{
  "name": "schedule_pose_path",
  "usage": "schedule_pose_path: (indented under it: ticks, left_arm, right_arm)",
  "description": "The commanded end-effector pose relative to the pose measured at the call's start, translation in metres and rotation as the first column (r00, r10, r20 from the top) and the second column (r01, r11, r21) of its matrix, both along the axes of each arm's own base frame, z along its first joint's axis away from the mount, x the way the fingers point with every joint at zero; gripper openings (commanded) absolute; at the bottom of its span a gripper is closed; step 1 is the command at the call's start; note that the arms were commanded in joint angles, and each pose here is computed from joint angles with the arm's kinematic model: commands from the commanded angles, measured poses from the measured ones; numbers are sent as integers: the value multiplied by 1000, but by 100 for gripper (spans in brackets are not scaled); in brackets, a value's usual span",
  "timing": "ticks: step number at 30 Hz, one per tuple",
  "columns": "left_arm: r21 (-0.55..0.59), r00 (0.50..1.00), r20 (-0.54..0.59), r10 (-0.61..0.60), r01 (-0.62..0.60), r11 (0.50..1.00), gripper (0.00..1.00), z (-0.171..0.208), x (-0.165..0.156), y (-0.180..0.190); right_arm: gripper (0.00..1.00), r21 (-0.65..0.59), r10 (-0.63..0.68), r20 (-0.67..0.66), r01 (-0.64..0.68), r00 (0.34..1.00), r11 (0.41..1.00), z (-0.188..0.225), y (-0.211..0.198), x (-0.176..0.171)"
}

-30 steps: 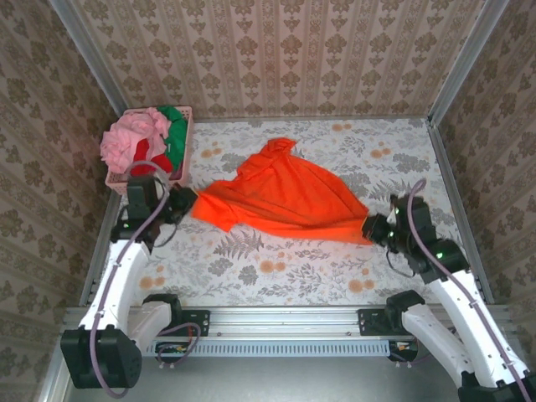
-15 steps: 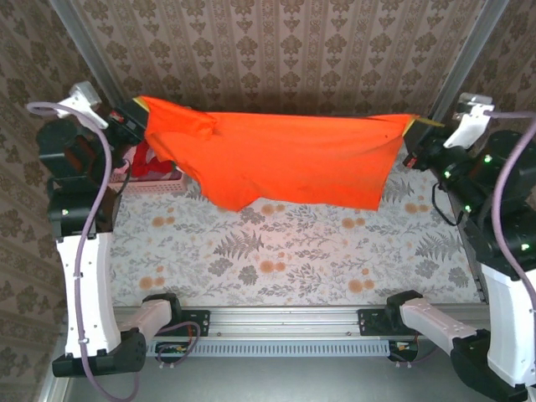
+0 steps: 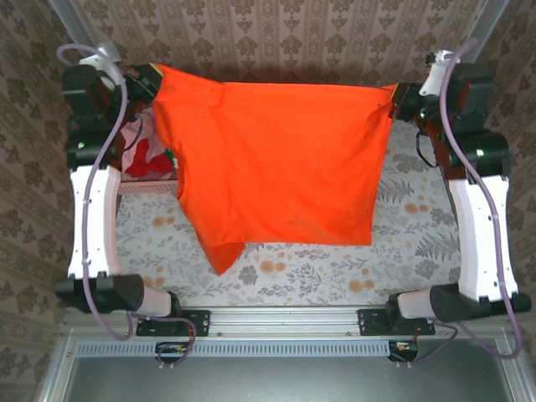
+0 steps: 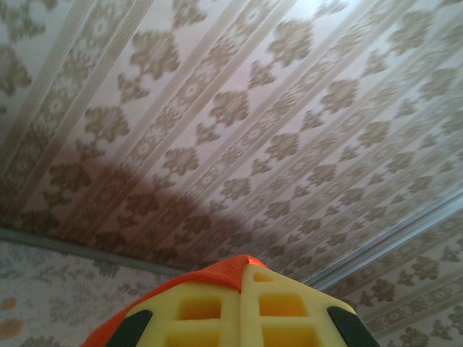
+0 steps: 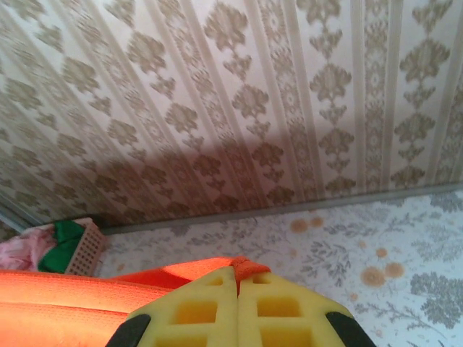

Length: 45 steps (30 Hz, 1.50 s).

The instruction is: Fold and stack the t-shirts

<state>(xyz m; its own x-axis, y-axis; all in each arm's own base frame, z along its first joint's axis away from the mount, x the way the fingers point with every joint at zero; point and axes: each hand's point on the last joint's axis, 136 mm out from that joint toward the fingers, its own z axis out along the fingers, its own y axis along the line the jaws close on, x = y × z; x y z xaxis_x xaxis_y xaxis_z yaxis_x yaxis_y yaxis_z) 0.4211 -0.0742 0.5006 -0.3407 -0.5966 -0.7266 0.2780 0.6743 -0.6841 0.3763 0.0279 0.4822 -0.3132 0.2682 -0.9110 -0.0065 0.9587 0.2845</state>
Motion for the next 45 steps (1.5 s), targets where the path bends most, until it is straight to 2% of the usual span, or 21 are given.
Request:
schedule_pose_path:
  ticks: [1,5,8,12,14,16,19,22,25,28,31,34,36,42,45]
  left_arm:
    - [-15,995,104,-9,11,1000,0,40,20,-5]
    - [-21,992,119,-34,36,999,0,56,46,-14]
    - [-20,985,167,-47,51,999,0,85,49,-16]
    - [-20,965,255,-59,66,998,0,126,30,-18]
    - [-15,963,263,-63,70,997,0,131,20,-18]
    - [10,970,233,-74,74,997,0,120,15,-21]
    - [36,985,153,-80,76,996,0,73,8,-28]
    - [33,998,11,-69,69,997,0,-14,-2,-32]
    - [25,986,-163,-46,51,998,0,-115,-23,-36]
    - [-1,931,-360,-64,68,998,0,-215,-44,-44]
    - [-48,837,-537,-101,89,995,0,-299,-65,-54]
    - [-83,741,-661,-118,84,993,0,-356,-84,-57]
    - [-81,698,-708,-107,70,994,0,-379,-94,-55]
    - [-41,588,-805,-80,78,996,0,-419,-116,-48]
    - [-37,542,-838,-68,68,997,0,-431,-130,-42]
  right_arm:
    - [0,83,29,71,-35,997,996,13,-4,40]
    - [0,119,41,98,-53,994,992,24,-5,69]
    - [0,133,50,160,-72,986,989,53,-5,72]
    - [0,145,35,223,-69,974,987,86,-13,61]
    - [0,146,24,222,-58,975,988,88,-18,53]
    - [0,135,7,180,-32,984,990,73,-24,47]
    - [0,132,-34,71,24,997,991,16,-37,37]
    - [0,156,-77,-57,85,995,984,-69,-49,13]
    - [0,178,-102,-246,149,964,973,-176,-53,-16]
    - [0,212,-107,-440,219,892,952,-282,-49,-43]
    - [0,266,-96,-582,301,808,916,-368,-41,-69]
    - [0,265,-115,-655,369,747,891,-415,-40,-87]
    - [0,231,-141,-686,397,714,888,-430,-44,-95]
    - [0,123,-200,-759,438,620,891,-451,-55,-115]
    - [0,125,-214,-757,459,617,879,-451,-56,-123]
